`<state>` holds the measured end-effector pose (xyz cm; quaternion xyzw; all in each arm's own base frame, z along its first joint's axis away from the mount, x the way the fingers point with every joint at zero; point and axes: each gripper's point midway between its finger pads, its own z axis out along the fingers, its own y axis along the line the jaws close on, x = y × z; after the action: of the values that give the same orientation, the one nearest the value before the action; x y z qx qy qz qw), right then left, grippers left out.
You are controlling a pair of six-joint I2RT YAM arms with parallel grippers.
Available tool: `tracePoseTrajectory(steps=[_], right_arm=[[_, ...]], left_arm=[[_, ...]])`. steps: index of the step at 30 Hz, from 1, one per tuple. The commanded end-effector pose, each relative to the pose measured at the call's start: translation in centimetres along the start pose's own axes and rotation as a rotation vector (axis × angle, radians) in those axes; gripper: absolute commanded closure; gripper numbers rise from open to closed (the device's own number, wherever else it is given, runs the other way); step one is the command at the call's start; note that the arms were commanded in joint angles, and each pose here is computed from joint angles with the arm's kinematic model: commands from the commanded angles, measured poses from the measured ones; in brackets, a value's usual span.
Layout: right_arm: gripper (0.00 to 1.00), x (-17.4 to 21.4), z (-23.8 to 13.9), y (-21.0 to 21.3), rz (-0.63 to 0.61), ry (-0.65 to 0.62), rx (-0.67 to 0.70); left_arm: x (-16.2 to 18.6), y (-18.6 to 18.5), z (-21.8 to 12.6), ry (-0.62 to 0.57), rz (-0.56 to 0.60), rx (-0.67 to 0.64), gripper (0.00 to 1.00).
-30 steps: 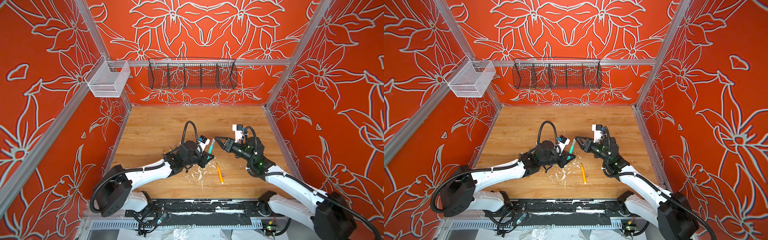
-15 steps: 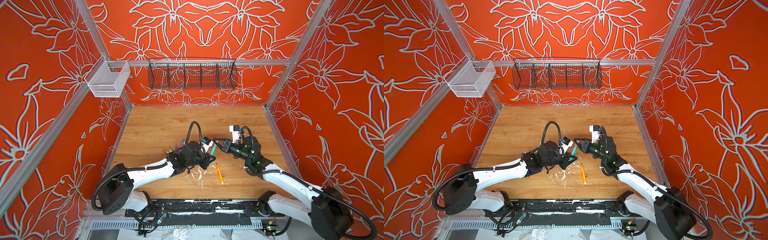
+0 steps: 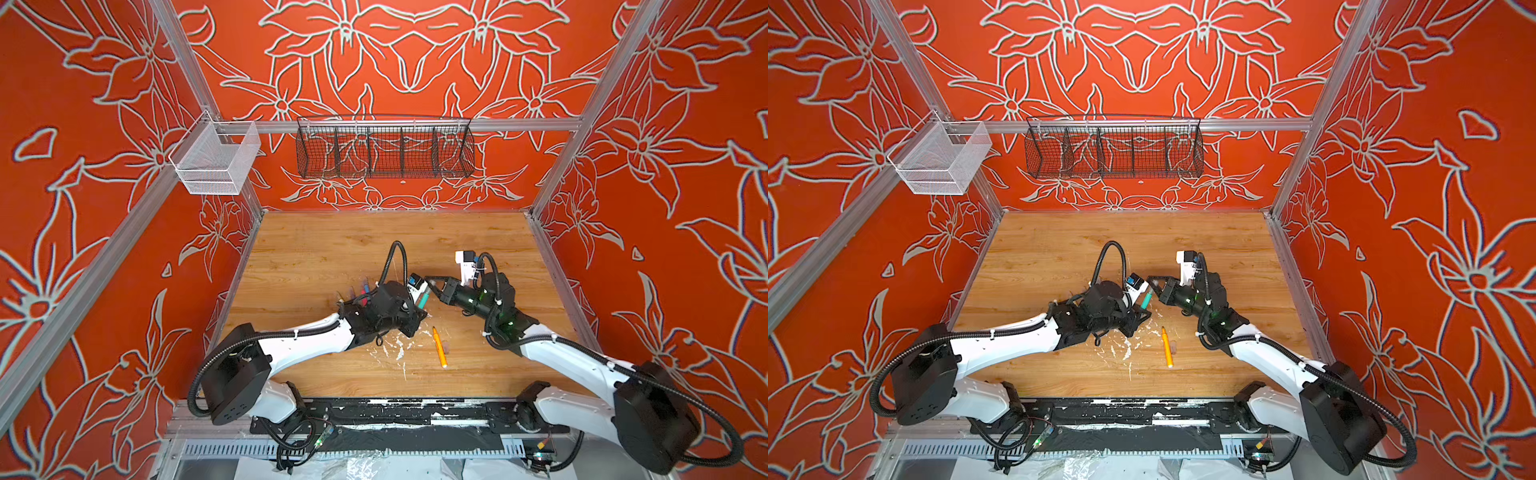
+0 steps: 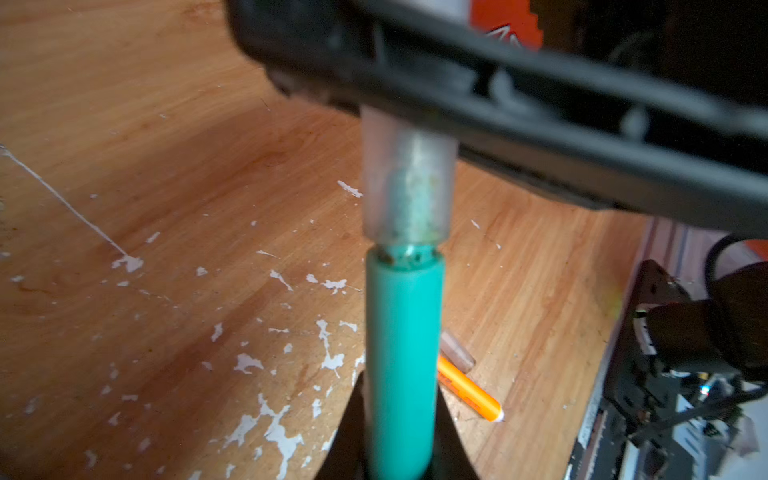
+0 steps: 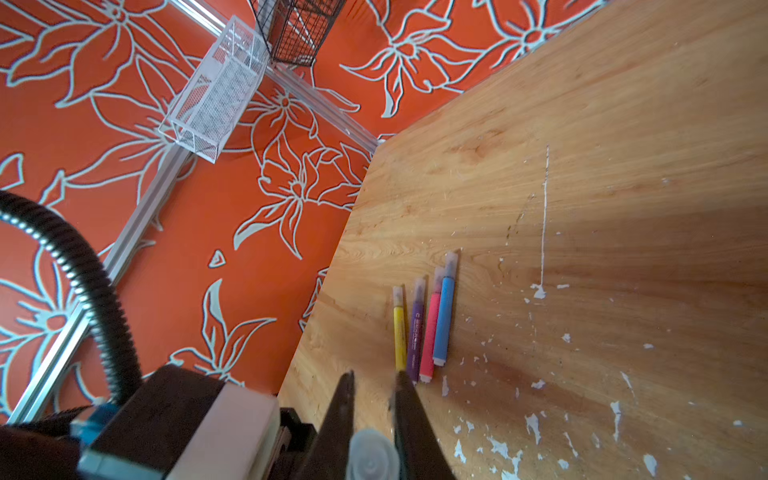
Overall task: Insert the pens into the pen caps
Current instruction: 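Push the cap down over the green marker with the right gripper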
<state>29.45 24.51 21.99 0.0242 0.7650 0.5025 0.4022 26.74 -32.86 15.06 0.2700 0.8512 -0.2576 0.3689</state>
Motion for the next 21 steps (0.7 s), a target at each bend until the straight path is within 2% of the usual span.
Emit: tracePoseTrajectory(steps=[1,4,12,13,16,18,21], right_arm=[[1.00,2.1,0.1,0.8,-0.036,0.055,0.023],[1.00,2.8,0.2,-0.1,-0.066,0.066,0.116],[1.00,4.8,2.0,-0.2,-0.067,0.130,0.103],[1.00,5.2,2.3,0.1,-0.068,0.145,0.082],[1.00,6.2,3.1,2.9,-0.087,0.172,-0.090],[1.00,6.8,3.3,3.9,-0.089,0.189,-0.146],[1.00,7.5,3.4,5.4,-0.117,0.212,-0.206]], left_arm=[[-7.2,2.8,-1.6,-0.183,0.002,-0.218,1.00],[-9.3,3.4,-2.5,-0.223,-0.027,-0.275,1.00],[-13.2,3.7,-3.5,-0.310,-0.108,-0.219,1.00],[-13.8,4.1,-3.6,-0.316,-0.146,-0.172,1.00],[-15.3,5.7,-4.4,-0.328,-0.282,0.009,1.00],[-16.3,7.1,-5.8,-0.376,-0.315,0.023,1.00],[-17.8,8.1,-8.3,-0.451,-0.276,-0.010,1.00]])
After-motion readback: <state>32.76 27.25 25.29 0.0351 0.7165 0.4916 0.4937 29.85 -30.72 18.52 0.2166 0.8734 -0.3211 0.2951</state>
